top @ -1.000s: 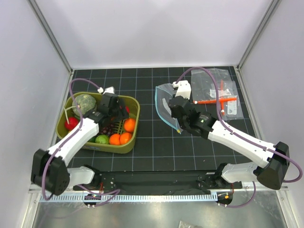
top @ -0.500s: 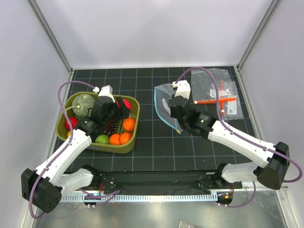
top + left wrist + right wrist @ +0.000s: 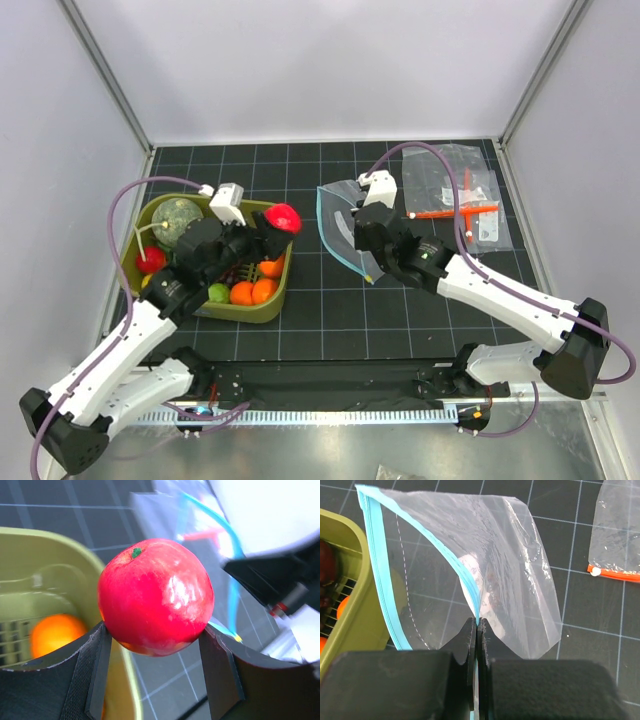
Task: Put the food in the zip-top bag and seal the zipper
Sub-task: Place the fake fruit in the zipper food storage bag.
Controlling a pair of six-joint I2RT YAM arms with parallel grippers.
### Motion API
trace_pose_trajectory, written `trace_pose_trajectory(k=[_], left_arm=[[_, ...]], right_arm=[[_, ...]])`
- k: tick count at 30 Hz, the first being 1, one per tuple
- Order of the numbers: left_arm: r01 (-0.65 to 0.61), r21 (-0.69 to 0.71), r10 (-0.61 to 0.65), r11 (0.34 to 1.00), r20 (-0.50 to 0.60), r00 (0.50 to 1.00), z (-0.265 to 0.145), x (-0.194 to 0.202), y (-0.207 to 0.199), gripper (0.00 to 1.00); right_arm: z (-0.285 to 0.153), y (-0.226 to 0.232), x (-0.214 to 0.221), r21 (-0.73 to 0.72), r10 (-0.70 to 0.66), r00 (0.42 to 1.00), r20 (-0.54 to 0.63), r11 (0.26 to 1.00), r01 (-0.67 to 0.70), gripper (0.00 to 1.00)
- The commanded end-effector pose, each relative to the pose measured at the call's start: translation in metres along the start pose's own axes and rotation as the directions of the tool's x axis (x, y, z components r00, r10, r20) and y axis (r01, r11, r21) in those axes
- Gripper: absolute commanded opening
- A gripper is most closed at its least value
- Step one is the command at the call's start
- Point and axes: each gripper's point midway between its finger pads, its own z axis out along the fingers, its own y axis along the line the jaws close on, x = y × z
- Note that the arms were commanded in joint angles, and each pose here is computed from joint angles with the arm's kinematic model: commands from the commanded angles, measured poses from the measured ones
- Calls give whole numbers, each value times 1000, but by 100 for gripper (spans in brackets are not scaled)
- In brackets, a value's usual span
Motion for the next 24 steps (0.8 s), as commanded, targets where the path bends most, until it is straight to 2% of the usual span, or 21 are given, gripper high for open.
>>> trace_pose_trajectory(k=[1,7,14,16,19,24], left_arm=[[-39,205,46,978,-28,999,4,2,-45,37],[-90,312,124,946,-92,988,16,23,-81,36],[-91,377,134,922,-91,987,13,26,-94,37],[-92,366,133,926,-88,987,14,26,-92,37],[-96,274,130,957,-109,985,25,31,-75,38],[-100,164,125,981,-152,980,41,37,-58,38]], right_arm=[[0,9,-14,-36,34,998,52,999,-33,1],[-1,22,-12,-108,49,998,40,993,-44,1],[-10,46,-9,-251,63,998,9,966,-58,1],[-11,53,-7,-285,64,998,-5,956,-63,1],[-16,62,-8,-340,70,998,-6,938,-68,1],[-19,60,-10,-345,79,997,8,936,-71,1]])
